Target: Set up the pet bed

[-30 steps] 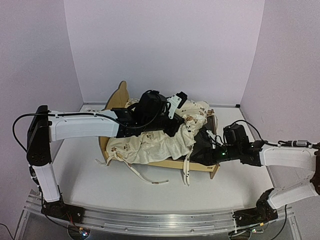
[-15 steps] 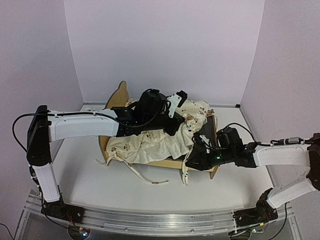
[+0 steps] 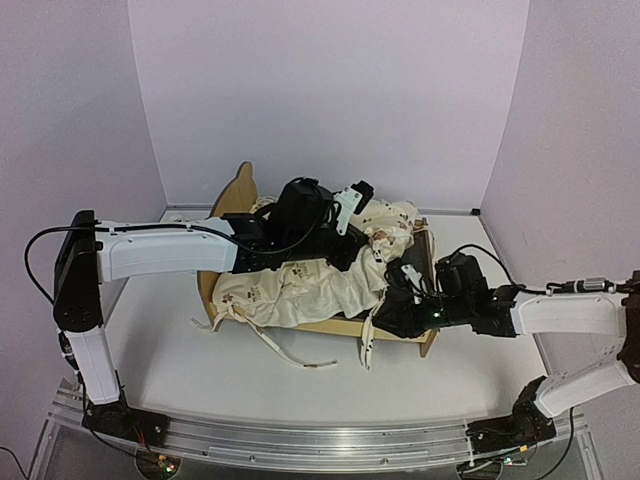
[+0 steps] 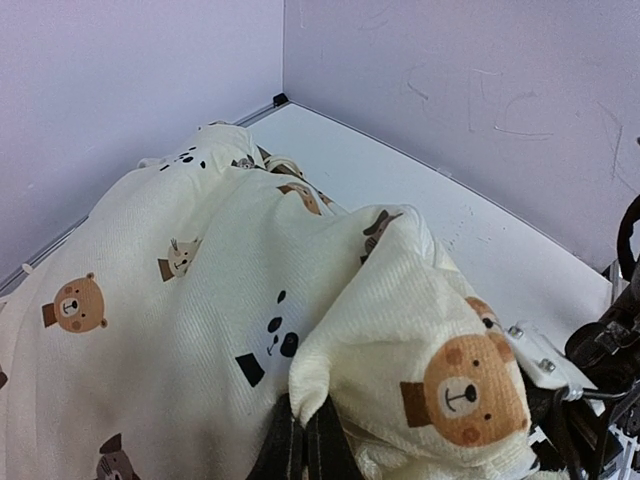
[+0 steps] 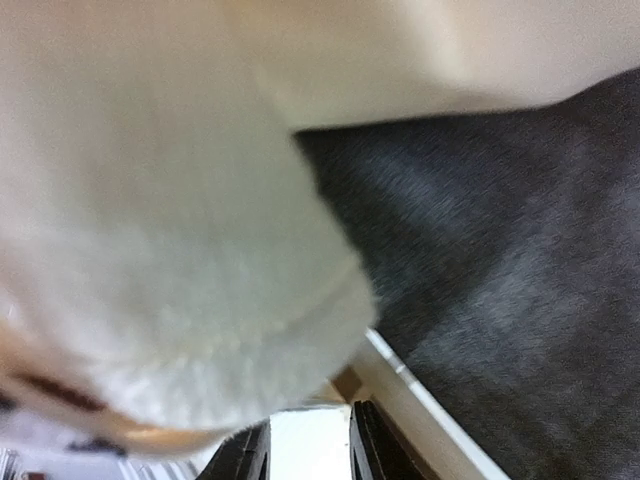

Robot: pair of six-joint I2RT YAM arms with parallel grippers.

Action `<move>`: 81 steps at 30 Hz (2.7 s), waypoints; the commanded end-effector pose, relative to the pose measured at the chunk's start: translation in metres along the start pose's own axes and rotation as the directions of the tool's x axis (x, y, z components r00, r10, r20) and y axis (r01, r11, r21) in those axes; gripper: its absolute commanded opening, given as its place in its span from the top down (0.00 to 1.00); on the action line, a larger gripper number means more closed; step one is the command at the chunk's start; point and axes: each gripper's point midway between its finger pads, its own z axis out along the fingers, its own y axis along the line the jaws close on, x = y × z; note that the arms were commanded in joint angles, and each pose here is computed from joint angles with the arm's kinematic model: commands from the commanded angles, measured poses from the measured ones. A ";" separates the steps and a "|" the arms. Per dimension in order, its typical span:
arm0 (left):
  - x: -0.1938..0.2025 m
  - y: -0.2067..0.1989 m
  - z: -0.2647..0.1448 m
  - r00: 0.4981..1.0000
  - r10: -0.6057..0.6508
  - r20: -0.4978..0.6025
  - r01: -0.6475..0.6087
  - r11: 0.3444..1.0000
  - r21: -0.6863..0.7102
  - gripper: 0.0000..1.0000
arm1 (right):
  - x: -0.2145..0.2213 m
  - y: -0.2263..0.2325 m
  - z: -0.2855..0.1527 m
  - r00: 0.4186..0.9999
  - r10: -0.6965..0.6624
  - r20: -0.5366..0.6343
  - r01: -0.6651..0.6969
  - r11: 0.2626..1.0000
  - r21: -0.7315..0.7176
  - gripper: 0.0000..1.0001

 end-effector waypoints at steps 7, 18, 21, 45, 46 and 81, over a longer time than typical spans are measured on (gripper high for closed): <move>-0.047 0.012 -0.020 0.994 -0.027 0.103 0.030 0.999 -0.034 1.00 | -0.025 -0.009 -0.012 0.991 -0.067 0.113 0.057 0.995 0.087 0.69; -0.046 0.013 -0.019 0.994 -0.030 0.102 0.035 0.998 -0.043 1.00 | -0.024 0.008 0.005 0.997 -0.007 0.082 0.011 0.999 -0.047 0.69; -0.046 0.014 -0.019 0.994 -0.030 0.103 0.035 0.998 -0.046 1.00 | -0.022 0.012 0.008 0.997 -0.001 0.075 0.007 0.997 -0.077 0.69; -0.049 0.014 -0.019 0.994 -0.029 0.106 0.034 0.998 -0.046 1.00 | -0.025 0.006 0.012 0.993 0.036 0.115 -0.029 0.997 -0.066 1.00; -0.049 0.013 -0.019 0.994 -0.029 0.105 0.034 0.998 -0.046 1.00 | -0.025 0.005 0.012 0.992 0.039 0.118 -0.032 0.998 -0.060 1.00; -0.027 -0.017 0.000 0.996 -0.083 0.027 0.079 0.988 0.131 1.00 | -0.086 -0.062 -0.147 0.981 -0.195 0.012 0.125 0.676 0.726 1.00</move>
